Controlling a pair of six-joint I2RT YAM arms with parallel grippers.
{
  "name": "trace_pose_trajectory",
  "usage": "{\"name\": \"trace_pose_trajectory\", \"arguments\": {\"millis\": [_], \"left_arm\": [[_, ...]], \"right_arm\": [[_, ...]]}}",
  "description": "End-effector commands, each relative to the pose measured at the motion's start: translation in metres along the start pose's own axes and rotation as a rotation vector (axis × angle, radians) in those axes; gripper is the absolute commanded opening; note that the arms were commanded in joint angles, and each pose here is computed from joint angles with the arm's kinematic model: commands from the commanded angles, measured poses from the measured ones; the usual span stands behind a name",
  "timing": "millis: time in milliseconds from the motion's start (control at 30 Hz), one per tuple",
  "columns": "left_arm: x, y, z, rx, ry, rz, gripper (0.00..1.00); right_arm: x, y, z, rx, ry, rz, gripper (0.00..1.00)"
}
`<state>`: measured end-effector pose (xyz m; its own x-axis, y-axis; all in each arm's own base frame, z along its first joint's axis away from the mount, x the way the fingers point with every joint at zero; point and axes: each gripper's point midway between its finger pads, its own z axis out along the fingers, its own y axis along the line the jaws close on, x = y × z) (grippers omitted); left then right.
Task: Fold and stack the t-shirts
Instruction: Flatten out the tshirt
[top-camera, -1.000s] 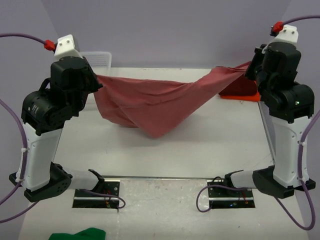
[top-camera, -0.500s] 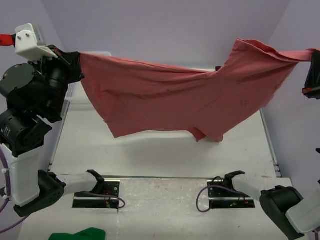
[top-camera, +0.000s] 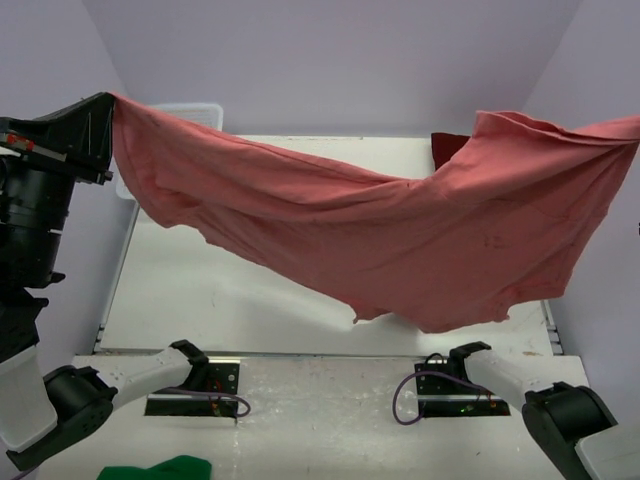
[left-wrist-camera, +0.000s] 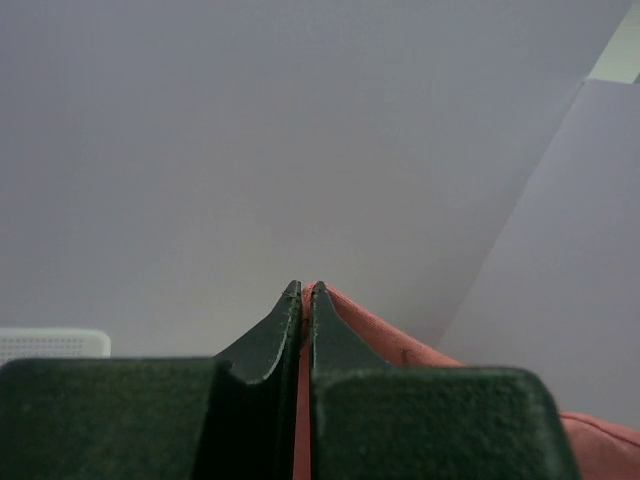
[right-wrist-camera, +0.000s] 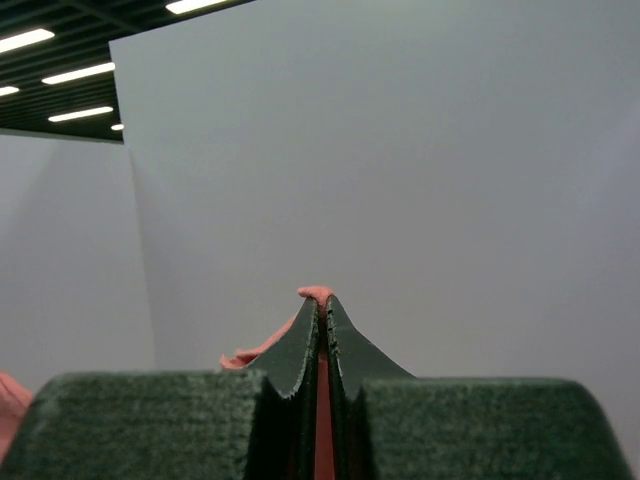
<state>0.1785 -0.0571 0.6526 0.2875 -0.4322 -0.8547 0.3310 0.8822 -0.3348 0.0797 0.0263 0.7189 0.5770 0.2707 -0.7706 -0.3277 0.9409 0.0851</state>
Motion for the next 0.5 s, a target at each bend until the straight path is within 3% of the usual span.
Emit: {"name": "trace_pose_trajectory", "arguments": {"millis": [0,333,467], "left_arm": [[-0.001,-0.011,0.016,0.041,-0.031,0.045,0.00],[-0.032,-0.040,-0.009,0.252,-0.159,0.064,0.00],[-0.013,-0.020,0.005,0.130,-0.127,0.084,0.00]], "right_arm": [[-0.003,0.018,0.017,-0.106,-0.035,-0.008,0.00],[-0.017,0.043,0.003,-0.252,-0.094,-0.044,0.00],[0.006,0.037,0.015,-0.232,-0.061,-0.066,0.00]]}}
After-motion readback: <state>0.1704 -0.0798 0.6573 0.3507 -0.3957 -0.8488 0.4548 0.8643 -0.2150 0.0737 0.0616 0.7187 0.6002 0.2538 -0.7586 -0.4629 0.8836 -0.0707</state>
